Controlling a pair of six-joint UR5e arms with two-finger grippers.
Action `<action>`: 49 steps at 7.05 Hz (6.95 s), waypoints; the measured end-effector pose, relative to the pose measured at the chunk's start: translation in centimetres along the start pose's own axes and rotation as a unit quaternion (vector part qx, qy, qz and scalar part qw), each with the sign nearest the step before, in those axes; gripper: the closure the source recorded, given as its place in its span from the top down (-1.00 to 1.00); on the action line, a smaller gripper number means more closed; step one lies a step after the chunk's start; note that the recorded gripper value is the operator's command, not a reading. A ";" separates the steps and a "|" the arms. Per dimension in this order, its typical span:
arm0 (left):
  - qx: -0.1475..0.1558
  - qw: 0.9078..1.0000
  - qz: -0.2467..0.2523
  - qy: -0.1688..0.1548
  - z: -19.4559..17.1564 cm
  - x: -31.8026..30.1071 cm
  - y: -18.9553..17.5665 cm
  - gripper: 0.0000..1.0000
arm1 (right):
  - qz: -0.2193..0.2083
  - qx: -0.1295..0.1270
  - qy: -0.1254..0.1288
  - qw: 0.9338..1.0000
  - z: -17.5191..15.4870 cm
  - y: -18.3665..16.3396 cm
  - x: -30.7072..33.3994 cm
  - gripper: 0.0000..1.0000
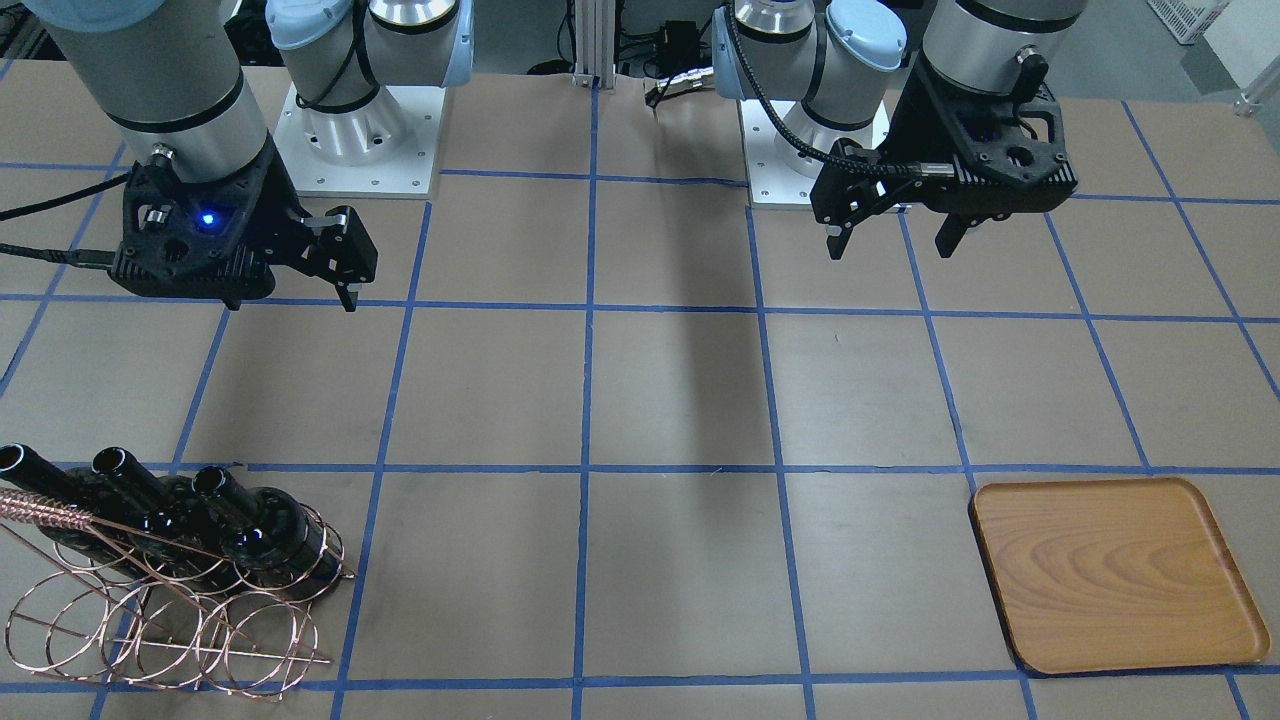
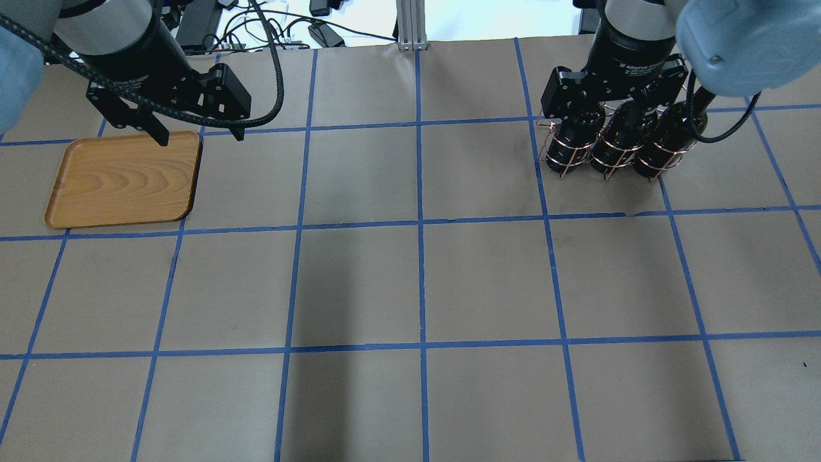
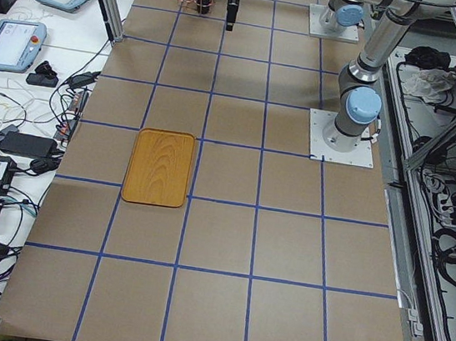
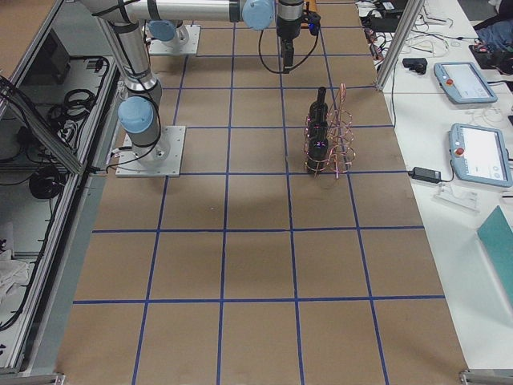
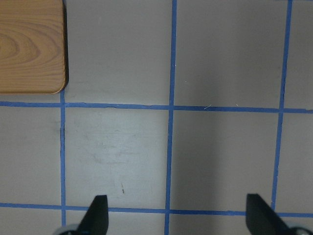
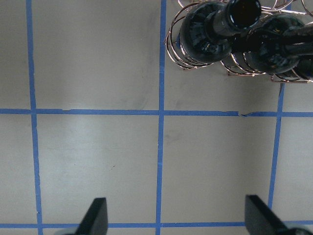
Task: Take wine from basket and place on tray
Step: 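Lower the right gripper over the wine bottles in the copper rack, then close the right gripper on the neck of the nearest dark bottle, then lift the bottle out of the rack with the right gripper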
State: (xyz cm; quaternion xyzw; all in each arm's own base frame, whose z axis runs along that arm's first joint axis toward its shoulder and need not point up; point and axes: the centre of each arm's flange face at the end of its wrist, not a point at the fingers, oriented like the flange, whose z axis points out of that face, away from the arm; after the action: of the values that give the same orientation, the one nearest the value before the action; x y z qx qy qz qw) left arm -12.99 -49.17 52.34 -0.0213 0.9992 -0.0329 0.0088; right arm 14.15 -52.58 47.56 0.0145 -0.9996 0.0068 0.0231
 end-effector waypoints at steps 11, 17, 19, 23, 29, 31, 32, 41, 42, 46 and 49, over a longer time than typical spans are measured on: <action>0.001 1.000 0.000 0.000 -0.1 0.0 0.0 1.00 | 0.025 0.008 0.001 1.000 -0.4 -0.4 2.7 1.00; 0.000 1.000 -0.001 0.000 0.0 0.0 0.0 1.00 | -0.007 0.060 -0.013 0.998 -1.9 -1.6 9.2 0.76; 0.000 1.000 0.000 0.000 0.0 0.0 0.0 1.00 | -0.016 0.064 -0.029 0.997 -0.3 -3.1 13.5 0.72; 0.001 1.000 0.000 0.000 -0.1 0.0 0.0 1.00 | -0.015 0.076 -0.039 0.996 5.7 -7.8 16.0 0.34; 0.001 1.000 0.000 0.000 -0.1 0.0 0.0 1.00 | 0.000 0.075 -0.040 0.996 8.5 -9.7 15.9 0.30; 0.001 1.000 0.000 0.000 -0.1 0.0 0.0 1.00 | 0.002 0.076 -0.040 0.996 8.6 -9.8 15.8 -0.20; 0.001 1.000 0.000 0.000 -0.1 0.0 0.0 1.00 | 0.002 0.077 -0.040 0.996 8.6 -9.8 15.8 -0.52; 0.001 1.000 0.000 0.000 -0.1 0.0 0.1 1.00 | -0.010 0.068 -0.030 0.997 6.7 -9.7 15.8 -1.00; 0.001 1.000 0.000 0.000 -0.1 0.0 0.1 1.00 | -0.016 0.068 -0.027 0.997 5.7 -9.8 15.3 -1.00; 0.001 1.000 0.000 0.000 -0.2 0.0 0.1 1.00 | -0.030 0.058 -0.012 0.998 0.6 -7.8 13.4 -1.00; 0.001 1.000 0.000 0.000 -0.2 0.0 0.2 1.00 | -0.031 0.036 -0.014 0.999 -4.8 -3.8 12.7 -1.00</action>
State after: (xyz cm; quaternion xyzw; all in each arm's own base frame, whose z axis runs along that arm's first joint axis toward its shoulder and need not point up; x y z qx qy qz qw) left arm -13.02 -48.99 52.53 -0.0209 0.9992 -0.0342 0.0088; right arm 1.79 -56.67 52.94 0.0463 -0.9980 0.0416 0.0086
